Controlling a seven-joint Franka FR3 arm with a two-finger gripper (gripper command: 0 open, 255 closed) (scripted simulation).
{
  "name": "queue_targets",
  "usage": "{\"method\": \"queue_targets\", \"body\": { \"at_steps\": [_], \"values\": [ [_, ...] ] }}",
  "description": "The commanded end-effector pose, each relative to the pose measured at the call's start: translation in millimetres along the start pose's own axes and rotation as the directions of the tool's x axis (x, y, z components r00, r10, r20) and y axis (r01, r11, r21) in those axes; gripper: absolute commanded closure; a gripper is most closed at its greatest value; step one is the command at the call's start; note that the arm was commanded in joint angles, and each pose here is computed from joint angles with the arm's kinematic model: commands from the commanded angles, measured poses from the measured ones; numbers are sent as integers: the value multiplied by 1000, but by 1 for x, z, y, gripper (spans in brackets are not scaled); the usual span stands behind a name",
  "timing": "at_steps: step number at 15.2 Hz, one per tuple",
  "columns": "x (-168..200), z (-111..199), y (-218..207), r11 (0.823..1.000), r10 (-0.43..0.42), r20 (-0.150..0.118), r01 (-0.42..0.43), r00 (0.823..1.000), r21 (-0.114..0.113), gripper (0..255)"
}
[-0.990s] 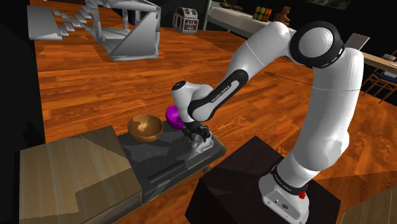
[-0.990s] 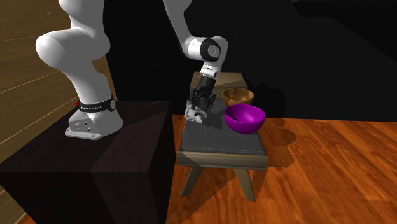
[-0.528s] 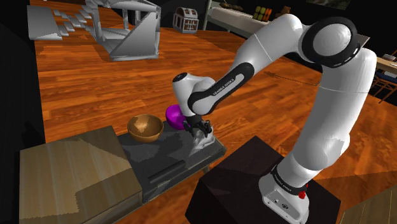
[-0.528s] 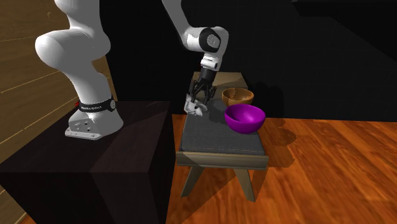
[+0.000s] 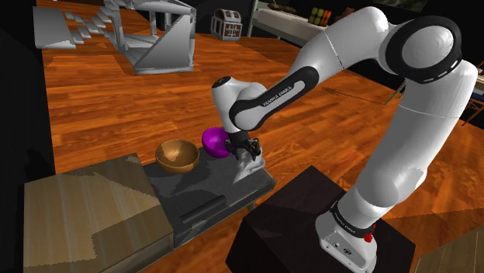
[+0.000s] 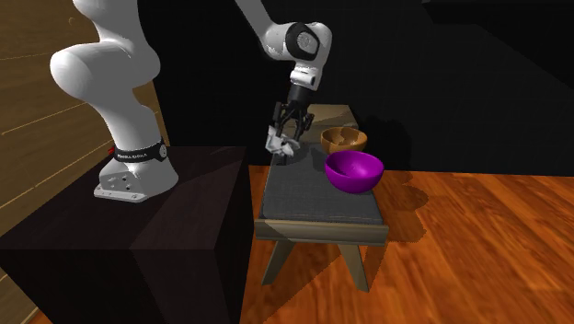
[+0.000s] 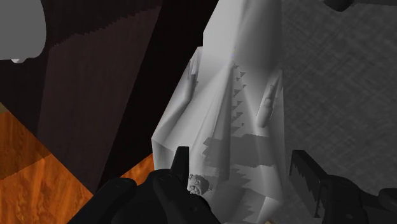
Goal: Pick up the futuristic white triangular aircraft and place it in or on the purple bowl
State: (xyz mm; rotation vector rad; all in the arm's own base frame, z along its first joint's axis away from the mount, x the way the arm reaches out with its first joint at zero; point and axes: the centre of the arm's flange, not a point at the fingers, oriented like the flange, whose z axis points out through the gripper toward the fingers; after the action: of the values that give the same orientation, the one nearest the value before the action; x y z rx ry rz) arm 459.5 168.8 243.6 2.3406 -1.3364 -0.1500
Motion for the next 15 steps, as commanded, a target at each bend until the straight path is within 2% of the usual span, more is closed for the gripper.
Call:
{"method": "queue_targets", "body": {
  "at_steps": [1,5,15],
  "values": [
    [1,-10,5,1000,0,0,0,1000,0,255],
    [4,-26,13,1000,0,0,0,1000,0,255],
    [92,-61,-78,1000,0,0,0,1000,0,255]
  ]
}}
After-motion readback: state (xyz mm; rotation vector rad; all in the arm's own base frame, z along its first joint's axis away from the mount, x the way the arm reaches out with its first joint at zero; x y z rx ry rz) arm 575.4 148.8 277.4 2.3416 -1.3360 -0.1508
